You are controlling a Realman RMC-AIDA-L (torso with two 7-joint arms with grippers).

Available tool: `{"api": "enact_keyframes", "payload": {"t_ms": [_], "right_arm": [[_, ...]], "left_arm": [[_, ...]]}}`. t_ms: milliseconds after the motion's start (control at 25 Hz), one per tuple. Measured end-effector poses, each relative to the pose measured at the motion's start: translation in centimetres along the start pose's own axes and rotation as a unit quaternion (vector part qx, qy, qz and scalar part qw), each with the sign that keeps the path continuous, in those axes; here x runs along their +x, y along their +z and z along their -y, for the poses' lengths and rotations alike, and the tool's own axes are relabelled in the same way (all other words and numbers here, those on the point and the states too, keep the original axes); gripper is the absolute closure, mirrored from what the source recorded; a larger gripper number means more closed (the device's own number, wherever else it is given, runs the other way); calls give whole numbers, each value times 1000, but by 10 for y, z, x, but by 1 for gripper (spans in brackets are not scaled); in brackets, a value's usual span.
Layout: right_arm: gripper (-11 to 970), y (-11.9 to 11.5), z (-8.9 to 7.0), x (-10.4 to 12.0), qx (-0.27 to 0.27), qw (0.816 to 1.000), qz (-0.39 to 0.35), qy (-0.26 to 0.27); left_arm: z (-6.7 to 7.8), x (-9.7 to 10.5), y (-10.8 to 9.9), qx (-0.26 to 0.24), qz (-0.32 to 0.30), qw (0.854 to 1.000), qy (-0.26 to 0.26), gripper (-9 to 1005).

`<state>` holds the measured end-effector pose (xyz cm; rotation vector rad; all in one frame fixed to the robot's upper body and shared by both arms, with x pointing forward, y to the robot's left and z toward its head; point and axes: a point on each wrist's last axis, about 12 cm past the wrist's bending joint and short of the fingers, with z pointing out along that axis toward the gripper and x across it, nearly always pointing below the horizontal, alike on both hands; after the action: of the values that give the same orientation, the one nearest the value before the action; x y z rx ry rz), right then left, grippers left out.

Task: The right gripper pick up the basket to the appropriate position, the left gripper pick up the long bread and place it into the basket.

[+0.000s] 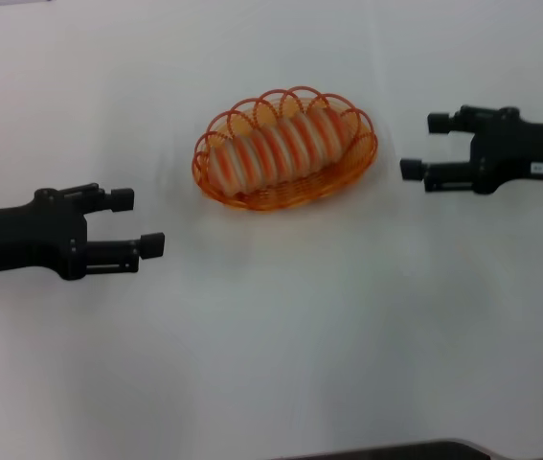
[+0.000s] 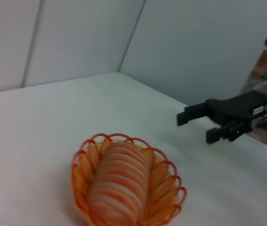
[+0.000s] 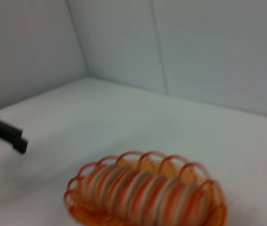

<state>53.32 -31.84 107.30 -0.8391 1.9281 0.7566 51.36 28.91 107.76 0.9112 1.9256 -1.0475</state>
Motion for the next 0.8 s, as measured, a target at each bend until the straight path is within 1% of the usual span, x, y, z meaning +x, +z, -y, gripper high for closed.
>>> {"api": "enact_keyframes", "payload": {"t_ms": [160,320,560,800], "right_arm": [[68,9,-5,6,-8,999,-23,-21],[68,12,-8,9,-16,999,-27,-29],[68,13,-11,15,-20,998,-31,-47],[68,12,-11,17,-19,998,-32,-55]], "left_arm": [[8,6,0,27,-8,1000,-4,119],[15,15,4,53,-12,999,-9,118],[23,27,7,62,-5,998,-11,118],[28,33,10,69,-7,998,-3,118]]}}
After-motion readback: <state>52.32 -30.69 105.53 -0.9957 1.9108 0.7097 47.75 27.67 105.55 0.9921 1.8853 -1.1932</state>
